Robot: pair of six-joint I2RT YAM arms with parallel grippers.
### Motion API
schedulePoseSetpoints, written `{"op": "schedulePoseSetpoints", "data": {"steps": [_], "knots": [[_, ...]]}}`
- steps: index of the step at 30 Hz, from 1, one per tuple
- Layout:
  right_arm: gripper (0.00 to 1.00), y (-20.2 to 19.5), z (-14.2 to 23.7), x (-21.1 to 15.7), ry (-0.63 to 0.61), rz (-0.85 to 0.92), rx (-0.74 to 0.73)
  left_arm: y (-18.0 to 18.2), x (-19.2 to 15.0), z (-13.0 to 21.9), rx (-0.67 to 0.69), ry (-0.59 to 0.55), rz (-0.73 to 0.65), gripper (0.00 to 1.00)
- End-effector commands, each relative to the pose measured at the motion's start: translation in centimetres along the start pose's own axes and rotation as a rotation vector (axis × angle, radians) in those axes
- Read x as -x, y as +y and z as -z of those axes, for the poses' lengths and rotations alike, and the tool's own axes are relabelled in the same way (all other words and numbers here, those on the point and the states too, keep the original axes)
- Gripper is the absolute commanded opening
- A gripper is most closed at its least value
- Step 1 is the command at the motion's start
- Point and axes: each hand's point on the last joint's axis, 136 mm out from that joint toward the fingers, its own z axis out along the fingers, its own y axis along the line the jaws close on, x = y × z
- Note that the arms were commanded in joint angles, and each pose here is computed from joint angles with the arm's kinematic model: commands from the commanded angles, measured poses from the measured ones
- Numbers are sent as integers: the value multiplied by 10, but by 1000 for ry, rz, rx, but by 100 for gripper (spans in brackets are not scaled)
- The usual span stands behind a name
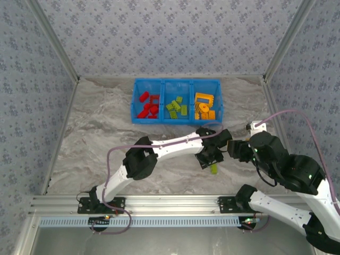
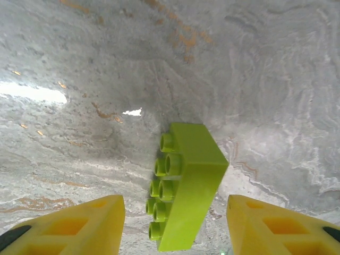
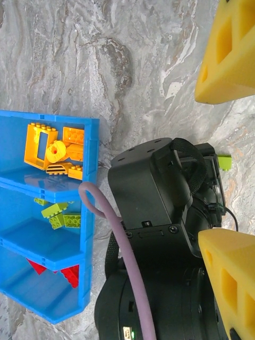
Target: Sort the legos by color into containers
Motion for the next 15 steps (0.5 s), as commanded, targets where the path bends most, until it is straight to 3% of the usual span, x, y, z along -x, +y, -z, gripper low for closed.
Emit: {"op": "schedulePoseSetpoints", "data": {"steps": [1, 8, 15], "knots": [[66, 1, 1, -3, -1, -7, 19, 4, -4, 15, 14, -15, -3, 55], [66, 0, 1, -5, 3, -13, 18, -5, -10, -6, 13, 42, -36, 59], [66, 1, -1, -6, 6, -15, 22, -2, -14, -22, 37, 71, -48, 42]]}}
